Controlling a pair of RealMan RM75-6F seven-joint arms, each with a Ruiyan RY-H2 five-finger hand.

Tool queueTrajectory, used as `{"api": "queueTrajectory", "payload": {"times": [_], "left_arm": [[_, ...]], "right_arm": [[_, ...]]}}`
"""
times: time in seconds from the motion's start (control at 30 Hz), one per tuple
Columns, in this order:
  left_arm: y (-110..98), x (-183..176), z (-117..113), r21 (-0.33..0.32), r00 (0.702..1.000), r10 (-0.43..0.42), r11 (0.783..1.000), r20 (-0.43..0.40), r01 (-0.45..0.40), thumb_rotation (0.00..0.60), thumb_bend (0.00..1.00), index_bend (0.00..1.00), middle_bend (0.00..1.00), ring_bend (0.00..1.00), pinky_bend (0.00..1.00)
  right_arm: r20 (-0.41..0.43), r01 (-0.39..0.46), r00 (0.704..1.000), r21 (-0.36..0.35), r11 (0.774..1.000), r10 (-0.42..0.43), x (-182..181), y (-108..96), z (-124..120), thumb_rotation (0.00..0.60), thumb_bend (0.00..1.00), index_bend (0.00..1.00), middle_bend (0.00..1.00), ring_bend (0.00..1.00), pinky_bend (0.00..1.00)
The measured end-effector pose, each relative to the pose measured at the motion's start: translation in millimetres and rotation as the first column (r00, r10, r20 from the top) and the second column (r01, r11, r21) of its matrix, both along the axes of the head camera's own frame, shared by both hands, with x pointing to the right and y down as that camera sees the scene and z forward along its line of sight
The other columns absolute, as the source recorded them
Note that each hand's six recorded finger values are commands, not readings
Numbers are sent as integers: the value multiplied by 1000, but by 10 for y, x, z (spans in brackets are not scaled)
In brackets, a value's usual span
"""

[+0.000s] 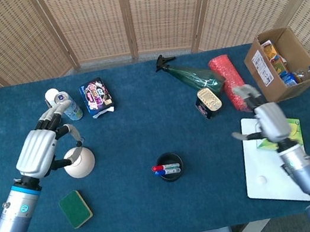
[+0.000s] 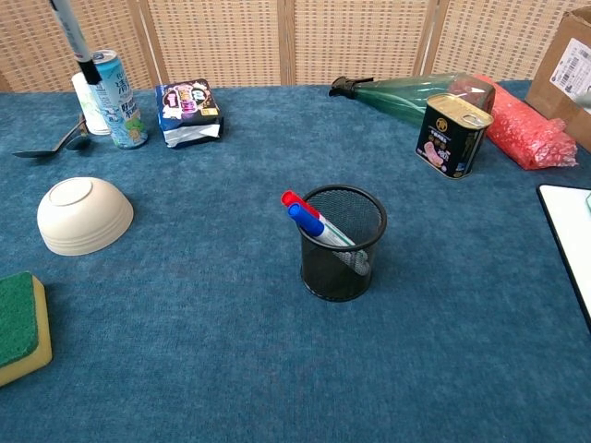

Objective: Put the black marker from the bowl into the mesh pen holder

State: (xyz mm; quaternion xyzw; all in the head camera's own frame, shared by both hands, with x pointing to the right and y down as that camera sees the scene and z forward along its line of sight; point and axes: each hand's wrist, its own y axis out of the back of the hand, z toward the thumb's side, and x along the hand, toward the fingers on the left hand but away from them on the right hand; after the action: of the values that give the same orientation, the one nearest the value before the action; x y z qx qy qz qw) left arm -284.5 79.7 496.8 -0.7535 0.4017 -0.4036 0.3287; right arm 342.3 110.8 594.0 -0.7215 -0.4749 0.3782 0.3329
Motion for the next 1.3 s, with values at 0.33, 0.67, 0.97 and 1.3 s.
{"api": "queueTrajectory", "payload": {"times": [0.33,0.67,0.97,1.3], "left_arm": [[105,320,23,-39,994,48,998,-99,-52,600,387,534,0,0,99],[237,734,45,-62,964,85,993,-252,-103,600,387,534,0,0,98],[414,1180,212,-97,933,111,984,-343,-153,600,386,535,0,0,102],[567,1500,472,-148,927,128,970,-351,-191,600,386,535,0,0,102]], "right_arm": [[-163,-102,979,123,987,122,996,604,-218,600,0,0,1,0,334],[-157,-130,976,134,982,151,1173,889,-264,600,0,0,4,0,337],[-147,-158,973,145,977,179,1298,934,-295,600,0,0,7,0,343],[-128,-174,973,149,973,193,1324,942,-318,600,0,0,7,0,343]]}}
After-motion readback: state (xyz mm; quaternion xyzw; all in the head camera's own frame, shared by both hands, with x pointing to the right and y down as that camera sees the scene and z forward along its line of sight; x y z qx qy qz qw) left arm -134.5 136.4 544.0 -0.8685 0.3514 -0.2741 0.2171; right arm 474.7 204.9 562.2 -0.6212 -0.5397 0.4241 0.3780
